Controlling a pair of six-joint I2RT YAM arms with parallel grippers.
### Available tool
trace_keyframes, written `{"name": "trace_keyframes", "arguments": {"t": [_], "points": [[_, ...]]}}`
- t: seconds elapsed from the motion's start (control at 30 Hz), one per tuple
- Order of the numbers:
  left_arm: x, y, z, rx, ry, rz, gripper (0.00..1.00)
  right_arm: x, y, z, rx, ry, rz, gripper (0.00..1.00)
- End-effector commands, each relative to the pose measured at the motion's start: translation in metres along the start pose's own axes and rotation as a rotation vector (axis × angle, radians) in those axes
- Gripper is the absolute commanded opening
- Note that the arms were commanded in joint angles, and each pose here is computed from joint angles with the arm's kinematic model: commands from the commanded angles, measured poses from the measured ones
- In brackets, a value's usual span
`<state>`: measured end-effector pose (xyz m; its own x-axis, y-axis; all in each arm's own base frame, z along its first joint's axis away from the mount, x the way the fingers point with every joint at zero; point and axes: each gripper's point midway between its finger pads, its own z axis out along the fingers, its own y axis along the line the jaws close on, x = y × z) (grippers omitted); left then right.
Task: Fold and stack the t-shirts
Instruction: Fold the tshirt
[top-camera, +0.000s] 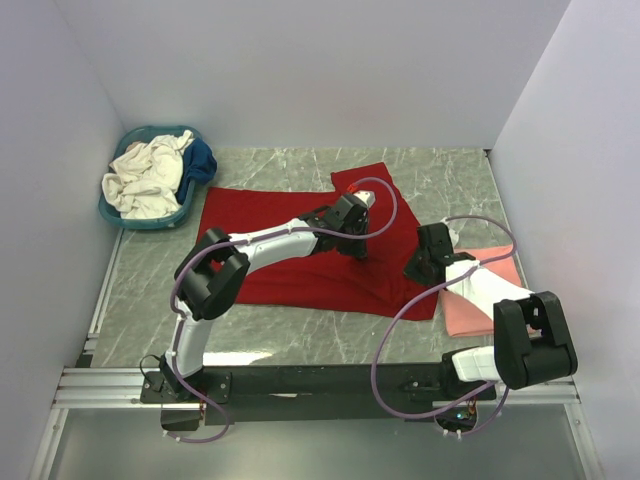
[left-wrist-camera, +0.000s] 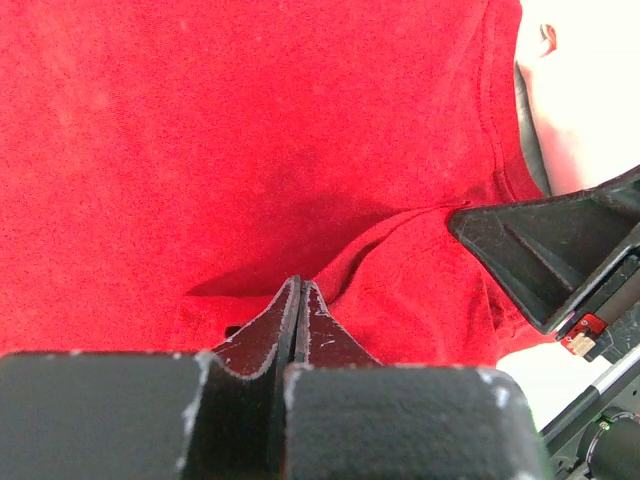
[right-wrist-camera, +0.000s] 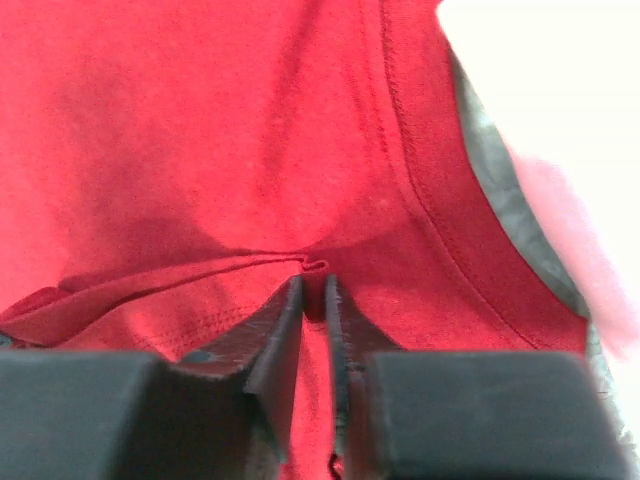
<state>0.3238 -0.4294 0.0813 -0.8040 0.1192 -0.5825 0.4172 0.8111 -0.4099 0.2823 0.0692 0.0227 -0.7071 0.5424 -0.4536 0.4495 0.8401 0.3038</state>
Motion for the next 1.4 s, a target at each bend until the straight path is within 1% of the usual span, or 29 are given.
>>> {"name": "trace_keyframes", "arguments": {"t": [0.0,0.17,0.2,0.27,0.33,0.47,0.5,0.7,1.03,1.37], "points": [[-0.023,-0.014,-0.024,0.023,-0.074,0.008,0.01,-0.022,0.016,-0.003,-0.041,-0.056,0.004,0.19],[-0.024,-0.013,-0.026,0.018,-0.081,0.010,0.01,-0.031,0.021,-0.008,-0.049,-0.076,0.000,0.06],[-0.025,-0.011,-0.026,0.013,-0.082,0.008,0.01,-0.032,0.022,-0.009,-0.050,-0.077,-0.001,0.03],[-0.026,-0.010,-0.027,0.009,-0.085,0.007,0.01,-0.038,0.026,-0.011,-0.056,-0.089,-0.007,0.00],[-0.026,-0.008,-0.026,0.002,-0.086,0.003,0.01,-0.042,0.029,-0.013,-0.056,-0.095,-0.012,0.00],[-0.026,0.000,-0.023,-0.017,-0.074,-0.028,0.01,-0.064,0.040,-0.020,-0.057,-0.140,-0.020,0.00],[-0.029,0.006,-0.022,-0.045,-0.088,-0.039,0.01,-0.068,0.042,-0.022,-0.058,-0.151,-0.022,0.00],[-0.033,0.020,-0.013,-0.059,-0.086,-0.097,0.01,-0.093,0.052,-0.020,-0.031,-0.193,-0.033,0.00],[-0.044,0.029,-0.004,-0.089,-0.097,-0.140,0.01,-0.114,0.059,-0.014,-0.020,-0.221,-0.018,0.00],[-0.046,0.041,-0.001,-0.132,-0.098,-0.171,0.01,-0.122,0.070,0.001,-0.034,-0.221,-0.019,0.00]]}}
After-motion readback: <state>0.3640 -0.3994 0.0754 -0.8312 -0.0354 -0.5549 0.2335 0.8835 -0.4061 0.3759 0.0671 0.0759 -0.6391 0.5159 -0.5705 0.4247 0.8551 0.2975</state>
